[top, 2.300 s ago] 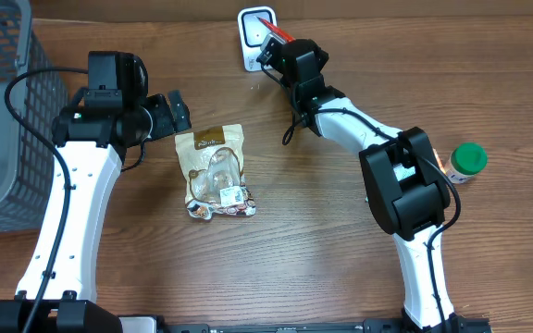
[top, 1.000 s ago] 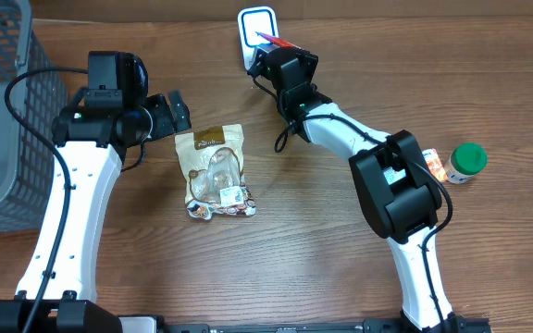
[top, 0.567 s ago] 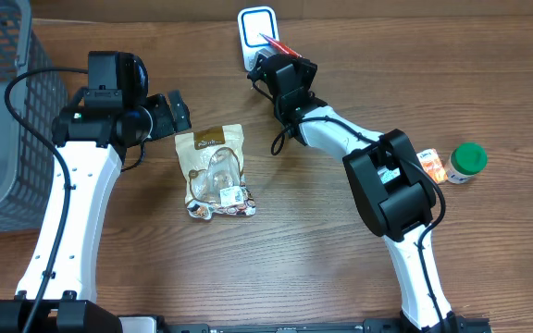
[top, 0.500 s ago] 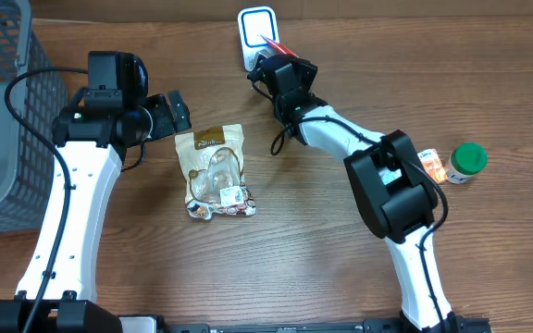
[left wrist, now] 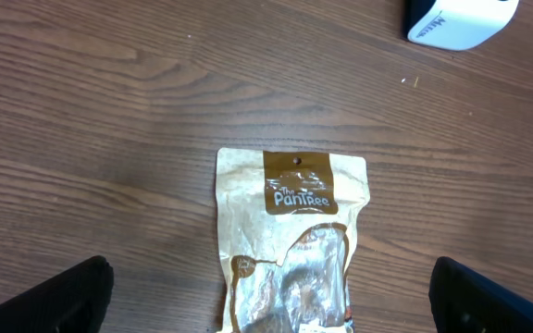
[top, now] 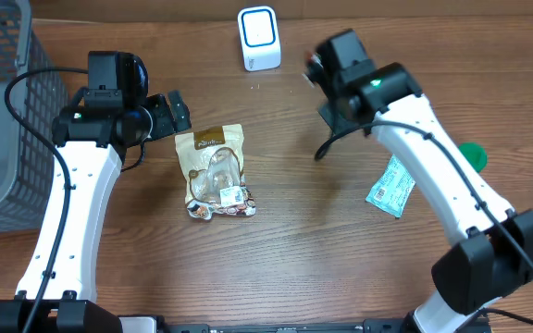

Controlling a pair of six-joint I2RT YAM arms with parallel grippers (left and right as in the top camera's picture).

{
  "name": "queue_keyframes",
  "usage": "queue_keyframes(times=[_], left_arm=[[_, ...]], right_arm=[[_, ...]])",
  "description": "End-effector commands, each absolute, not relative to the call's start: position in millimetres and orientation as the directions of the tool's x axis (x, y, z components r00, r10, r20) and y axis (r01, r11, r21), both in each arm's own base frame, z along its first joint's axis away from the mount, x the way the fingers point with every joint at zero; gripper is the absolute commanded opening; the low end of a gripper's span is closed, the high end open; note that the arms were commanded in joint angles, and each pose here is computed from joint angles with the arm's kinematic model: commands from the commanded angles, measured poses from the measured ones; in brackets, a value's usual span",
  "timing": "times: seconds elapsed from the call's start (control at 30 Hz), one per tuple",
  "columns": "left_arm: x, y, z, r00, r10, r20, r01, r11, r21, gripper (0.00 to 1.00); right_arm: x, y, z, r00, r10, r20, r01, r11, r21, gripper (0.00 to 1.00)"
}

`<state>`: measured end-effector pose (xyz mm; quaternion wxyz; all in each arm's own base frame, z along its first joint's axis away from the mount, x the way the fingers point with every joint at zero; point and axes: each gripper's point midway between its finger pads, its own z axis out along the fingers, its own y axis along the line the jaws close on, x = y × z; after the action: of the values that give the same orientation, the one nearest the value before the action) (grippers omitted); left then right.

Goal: Scan the item barcode
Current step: 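Carry the red stick right and drop it beside the teal bag, then move the right gripper to the brown Pantree bag and grasp it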

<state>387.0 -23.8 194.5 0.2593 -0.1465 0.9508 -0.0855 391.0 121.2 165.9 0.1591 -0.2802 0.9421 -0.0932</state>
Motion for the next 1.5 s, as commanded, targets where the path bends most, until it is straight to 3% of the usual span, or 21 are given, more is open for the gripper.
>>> queue_keyframes(times=[0.0,0.23,0.47,0.5,0.57,0.63,0.73,0.8,0.97,1.17,1.47], left_arm=[[388.2,-22.2,200.0,-0.820,-0.300,-0.488,-0.213,0.950,-0.228,1.00],[388.2,-22.2,200.0,-0.820,-0.300,-0.488,-0.213,0.950,-0.228,1.00],[388.2,-22.2,200.0,-0.820,-0.300,-0.488,-0.213,0.950,-0.228,1.00],[388.2,-22.2,200.0,-0.820,-0.300,-0.488,-0.213,0.950,-0.228,1.00],[388.2,-22.2,200.0,-0.820,-0.300,-0.488,-0.213,0.950,-0.228,1.00],[388.2,-22.2,200.0,-0.820,-0.300,-0.488,-0.213,0.950,-0.228,1.00],[388.2,-22.2,200.0,-0.820,-0.300,-0.488,-0.213,0.950,-0.228,1.00],[388.2,-22.2,200.0,-0.820,-0.300,-0.488,-0.213,0.950,-0.228,1.00],[388.2,-22.2,200.0,-0.820,-0.300,-0.488,-0.213,0.950,-0.228,1.00],[388.2,-22.2,200.0,-0.820,-0.300,-0.488,-0.213,0.950,-0.228,1.00],[388.2,-22.2,200.0,-0.820,-0.300,-0.488,-0.213,0.950,-0.228,1.00]], right_arm=[[355.3,115.0,128.3,-0.914,-0.388,-0.120,-0.390,0.921,-0.007,0.04],[318.5,57.4,96.1,-0.982,-0.172,0.077,-0.172,0.985,0.007,0.04],[307.6,29.3,76.3,-0.990,-0.072,0.124,-0.072,0.997,0.004,0.05],[306.8,27.2,75.4,-0.990,-0.065,0.128,-0.065,0.998,0.004,0.14],[306.9,26.8,75.5,-0.990,-0.063,0.127,-0.063,0.998,0.005,0.44],[308.4,27.1,75.2,-0.991,-0.050,0.121,-0.049,0.999,0.004,0.49],[318.4,37.5,74.5,-0.995,0.049,0.083,0.053,0.998,0.044,0.50],[328.1,60.5,75.9,-0.993,0.102,0.061,0.110,0.981,0.157,0.50],[343.1,118.4,85.5,-1.000,0.027,-0.005,0.023,0.931,0.364,0.50],[355.6,191.2,92.8,-0.993,-0.002,-0.115,-0.050,0.907,0.418,0.50],[350.4,330.6,104.5,-0.878,-0.184,-0.442,-0.360,0.863,0.354,0.50]])
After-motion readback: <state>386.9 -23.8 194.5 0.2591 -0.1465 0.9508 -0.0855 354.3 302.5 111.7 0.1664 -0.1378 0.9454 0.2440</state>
